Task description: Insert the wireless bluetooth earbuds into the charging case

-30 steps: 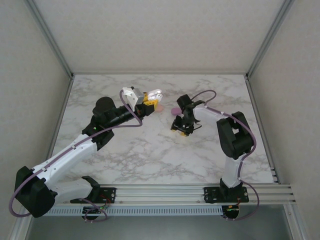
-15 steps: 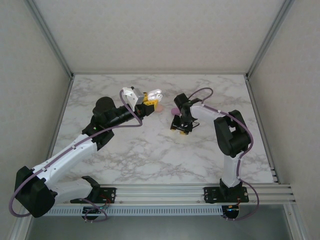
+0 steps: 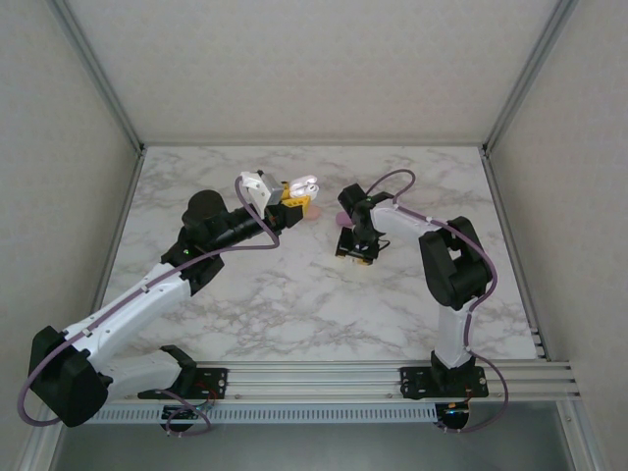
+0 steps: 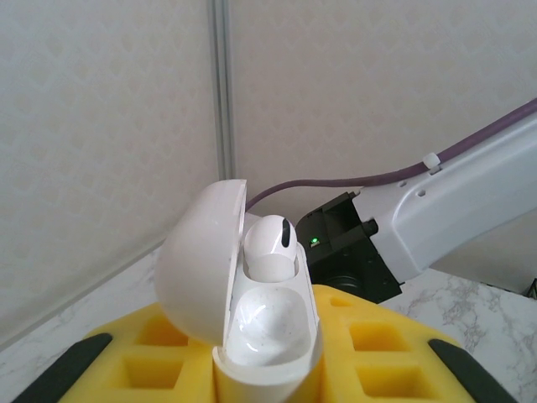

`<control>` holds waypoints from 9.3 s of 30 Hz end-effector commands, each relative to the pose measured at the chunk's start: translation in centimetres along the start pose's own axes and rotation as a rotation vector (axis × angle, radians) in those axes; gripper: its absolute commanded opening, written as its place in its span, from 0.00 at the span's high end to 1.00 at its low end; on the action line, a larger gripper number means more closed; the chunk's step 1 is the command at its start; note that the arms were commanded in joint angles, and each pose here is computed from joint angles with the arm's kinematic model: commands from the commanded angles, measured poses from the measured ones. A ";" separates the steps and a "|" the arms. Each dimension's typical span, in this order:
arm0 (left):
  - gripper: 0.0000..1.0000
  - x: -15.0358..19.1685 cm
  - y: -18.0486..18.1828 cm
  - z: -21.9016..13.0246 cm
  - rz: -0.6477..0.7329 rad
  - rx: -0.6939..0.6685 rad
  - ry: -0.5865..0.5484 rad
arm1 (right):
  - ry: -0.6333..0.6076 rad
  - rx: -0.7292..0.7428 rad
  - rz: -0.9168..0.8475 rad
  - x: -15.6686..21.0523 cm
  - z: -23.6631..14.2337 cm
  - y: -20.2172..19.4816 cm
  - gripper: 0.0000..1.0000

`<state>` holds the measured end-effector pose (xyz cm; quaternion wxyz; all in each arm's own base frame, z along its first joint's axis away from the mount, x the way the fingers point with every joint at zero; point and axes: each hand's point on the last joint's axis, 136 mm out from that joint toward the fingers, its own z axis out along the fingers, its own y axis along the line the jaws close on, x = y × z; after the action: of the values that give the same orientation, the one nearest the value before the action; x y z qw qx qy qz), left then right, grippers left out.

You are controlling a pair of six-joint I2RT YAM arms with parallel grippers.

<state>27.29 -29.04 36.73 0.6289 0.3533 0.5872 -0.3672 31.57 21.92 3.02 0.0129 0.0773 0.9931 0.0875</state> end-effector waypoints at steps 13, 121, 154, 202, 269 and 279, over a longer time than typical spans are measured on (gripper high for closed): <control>0.81 -0.7 0.0 -0.4 0.014 -0.005 -0.015 | 0.001 0.042 -0.156 -0.9 0.9 0.6 0.62; 0.82 2.0 1.1 5.3 -0.103 0.030 -0.034 | -0.778 -0.992 -0.221 2.3 -34.7 12.7 0.73; 0.83 -0.2 1.3 4.8 -0.111 0.002 -0.119 | -0.813 -0.883 -0.343 2.8 -31.4 14.0 0.73; 0.82 -1.4 0.2 3.6 -0.017 0.036 -0.182 | -0.867 -0.995 -0.313 3.7 -34.9 13.7 0.73; 0.82 -1.5 0.3 3.7 0.010 0.030 -0.145 | -0.728 -0.885 -0.268 3.9 -31.1 14.2 0.74; 0.82 -1.8 0.2 3.6 0.017 0.030 -0.151 | -0.743 -0.727 -0.312 3.4 -29.7 12.8 0.72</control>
<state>30.58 -32.52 33.73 0.6198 0.3363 0.5931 -0.3886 29.22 30.53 36.82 0.4186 -0.0433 0.7935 0.4397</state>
